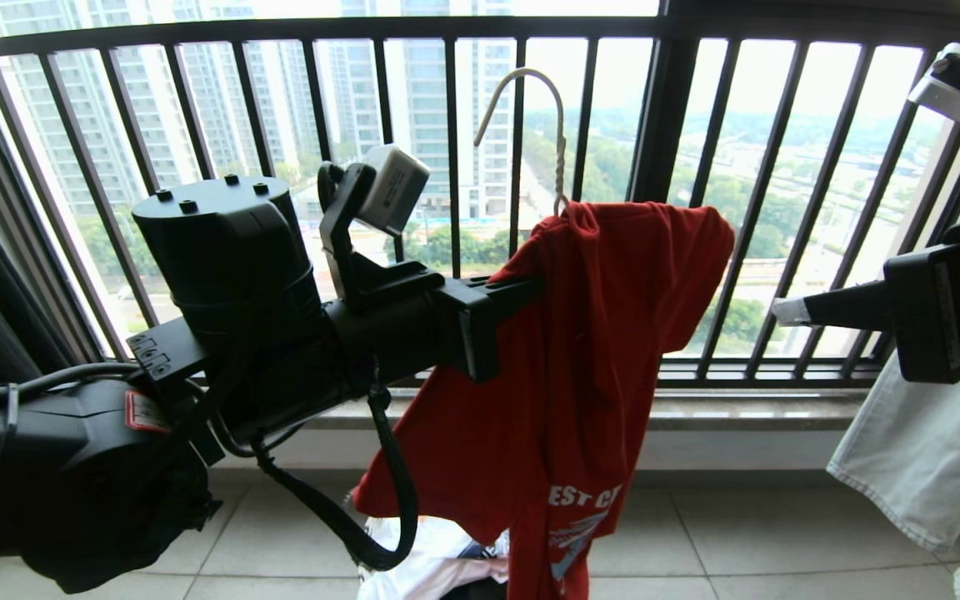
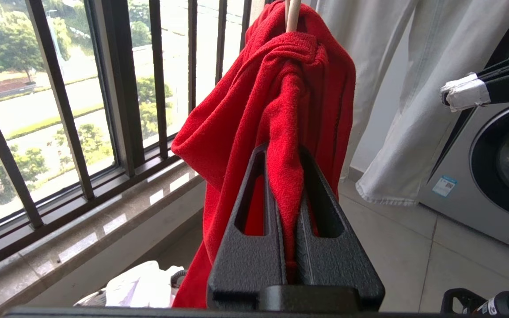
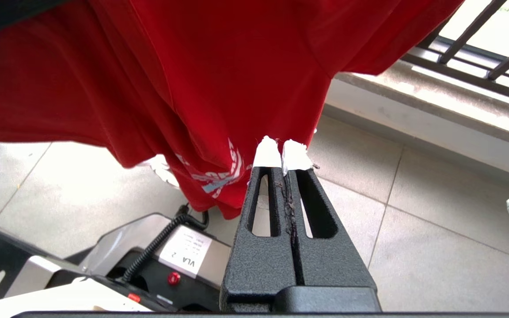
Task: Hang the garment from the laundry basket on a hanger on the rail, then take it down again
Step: Hang the clothes rack on the clothesline
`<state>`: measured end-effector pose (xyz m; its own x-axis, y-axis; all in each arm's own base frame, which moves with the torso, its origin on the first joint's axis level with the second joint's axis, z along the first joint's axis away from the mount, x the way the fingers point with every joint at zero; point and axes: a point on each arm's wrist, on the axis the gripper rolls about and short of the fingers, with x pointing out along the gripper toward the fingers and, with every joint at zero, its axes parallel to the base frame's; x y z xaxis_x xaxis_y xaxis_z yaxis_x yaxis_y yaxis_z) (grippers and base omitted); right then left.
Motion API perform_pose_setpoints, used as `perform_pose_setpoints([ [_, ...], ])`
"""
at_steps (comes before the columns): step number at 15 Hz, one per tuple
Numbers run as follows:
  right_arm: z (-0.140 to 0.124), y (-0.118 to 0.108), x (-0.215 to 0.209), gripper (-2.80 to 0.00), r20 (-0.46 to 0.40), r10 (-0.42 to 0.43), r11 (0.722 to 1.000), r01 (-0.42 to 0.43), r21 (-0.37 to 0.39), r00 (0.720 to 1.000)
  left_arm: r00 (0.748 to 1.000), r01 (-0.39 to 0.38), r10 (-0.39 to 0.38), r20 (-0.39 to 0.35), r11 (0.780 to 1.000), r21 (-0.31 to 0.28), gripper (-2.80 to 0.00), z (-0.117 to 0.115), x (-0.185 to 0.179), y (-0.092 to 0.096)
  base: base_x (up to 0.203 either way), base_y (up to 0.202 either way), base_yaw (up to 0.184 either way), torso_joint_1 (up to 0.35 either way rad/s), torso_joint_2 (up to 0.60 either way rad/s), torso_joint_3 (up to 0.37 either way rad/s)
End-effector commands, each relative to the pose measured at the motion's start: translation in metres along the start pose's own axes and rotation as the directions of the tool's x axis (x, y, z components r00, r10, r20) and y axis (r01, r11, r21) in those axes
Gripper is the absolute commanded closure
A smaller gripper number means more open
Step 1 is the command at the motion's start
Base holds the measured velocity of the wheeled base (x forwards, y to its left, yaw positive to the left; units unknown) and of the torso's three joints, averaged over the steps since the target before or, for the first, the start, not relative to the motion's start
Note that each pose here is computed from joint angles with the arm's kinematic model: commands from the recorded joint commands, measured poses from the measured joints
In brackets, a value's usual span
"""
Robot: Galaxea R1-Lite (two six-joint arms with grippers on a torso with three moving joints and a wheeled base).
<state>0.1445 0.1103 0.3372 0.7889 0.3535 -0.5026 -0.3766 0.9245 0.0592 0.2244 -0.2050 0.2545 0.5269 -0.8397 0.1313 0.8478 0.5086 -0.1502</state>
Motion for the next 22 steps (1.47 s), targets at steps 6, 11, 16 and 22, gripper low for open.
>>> perform_pose_setpoints([
  [6,-0.002,-0.005,-0.023,0.0,-0.018,0.075,0.995,-0.076,-0.06,0.997,0.991,0.129,-0.131,-0.01,0.987,-0.091,0.0,0.006,-0.013,-0.004,0.0,0.0,0.0,0.0,0.0,0.0],
  [11,0.002,-0.007,-0.036,0.0,-0.013,0.078,0.987,-0.079,-0.138,0.997,0.982,0.183,-0.187,-0.021,0.975,-0.125,0.0,0.007,-0.02,-0.007,0.0,0.0,0.0,0.0,0.0,0.0],
  [16,0.007,-0.005,-0.028,-2.8,-0.039,0.069,0.952,-0.077,-0.296,0.997,0.978,0.184,-0.196,-0.066,0.972,-0.148,0.0,0.006,-0.021,-0.008,0.0,0.0,0.0,0.0,0.0,0.0],
  [22,0.03,-0.01,0.019,-2.8,-0.052,0.014,0.87,-0.038,-0.491,0.999,0.955,0.243,-0.268,-0.128,0.953,-0.18,0.0,0.02,-0.039,-0.02,0.0,0.0,0.0,0.0,0.0,0.0],
])
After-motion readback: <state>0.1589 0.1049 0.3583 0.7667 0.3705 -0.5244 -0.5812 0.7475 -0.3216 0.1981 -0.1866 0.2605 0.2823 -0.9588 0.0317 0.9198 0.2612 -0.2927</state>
